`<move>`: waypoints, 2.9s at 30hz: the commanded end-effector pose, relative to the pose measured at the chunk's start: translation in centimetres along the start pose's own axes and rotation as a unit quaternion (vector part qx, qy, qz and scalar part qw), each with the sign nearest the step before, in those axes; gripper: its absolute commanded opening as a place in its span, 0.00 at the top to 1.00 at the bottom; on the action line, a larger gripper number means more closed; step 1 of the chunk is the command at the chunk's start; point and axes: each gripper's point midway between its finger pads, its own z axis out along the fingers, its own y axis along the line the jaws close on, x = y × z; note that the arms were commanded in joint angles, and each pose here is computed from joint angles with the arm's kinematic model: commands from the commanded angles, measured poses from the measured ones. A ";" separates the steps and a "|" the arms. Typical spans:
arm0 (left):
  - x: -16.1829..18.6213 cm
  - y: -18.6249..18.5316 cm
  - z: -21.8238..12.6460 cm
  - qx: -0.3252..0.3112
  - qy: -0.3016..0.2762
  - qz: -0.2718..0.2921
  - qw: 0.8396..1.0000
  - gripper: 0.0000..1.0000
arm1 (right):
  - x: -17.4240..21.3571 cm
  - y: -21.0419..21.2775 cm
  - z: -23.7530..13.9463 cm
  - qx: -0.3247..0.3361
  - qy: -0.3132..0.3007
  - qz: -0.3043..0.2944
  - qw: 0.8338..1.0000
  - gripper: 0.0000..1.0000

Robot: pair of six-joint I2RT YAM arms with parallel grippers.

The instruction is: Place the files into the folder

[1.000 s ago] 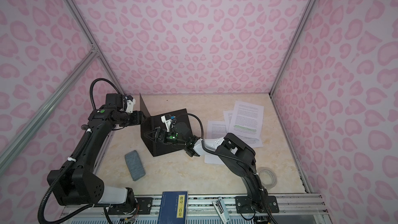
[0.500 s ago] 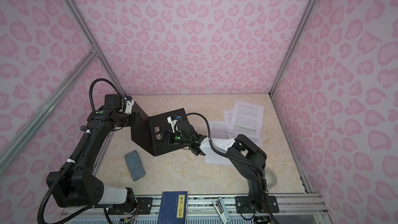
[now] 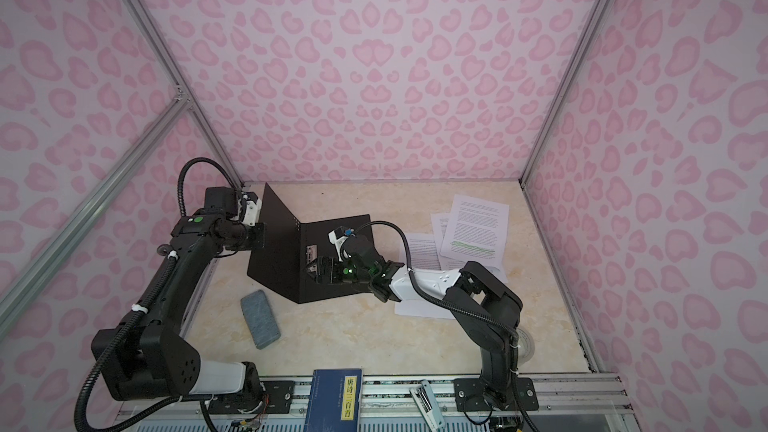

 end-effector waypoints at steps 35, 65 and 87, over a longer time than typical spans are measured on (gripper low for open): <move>4.3 -2.6 -0.4 0.071 0.054 -0.084 0.992 0.96 | 2.5 -7.0 1.1 0.321 0.113 -0.138 0.930 0.45; 5.0 -3.7 -0.8 0.101 0.064 -0.080 0.990 0.96 | 3.3 -10.1 5.8 0.257 0.139 -0.059 0.955 0.71; 5.0 -3.8 -1.2 0.101 0.057 -0.082 0.990 0.96 | 4.1 -11.9 6.1 0.244 0.146 -0.023 0.958 0.86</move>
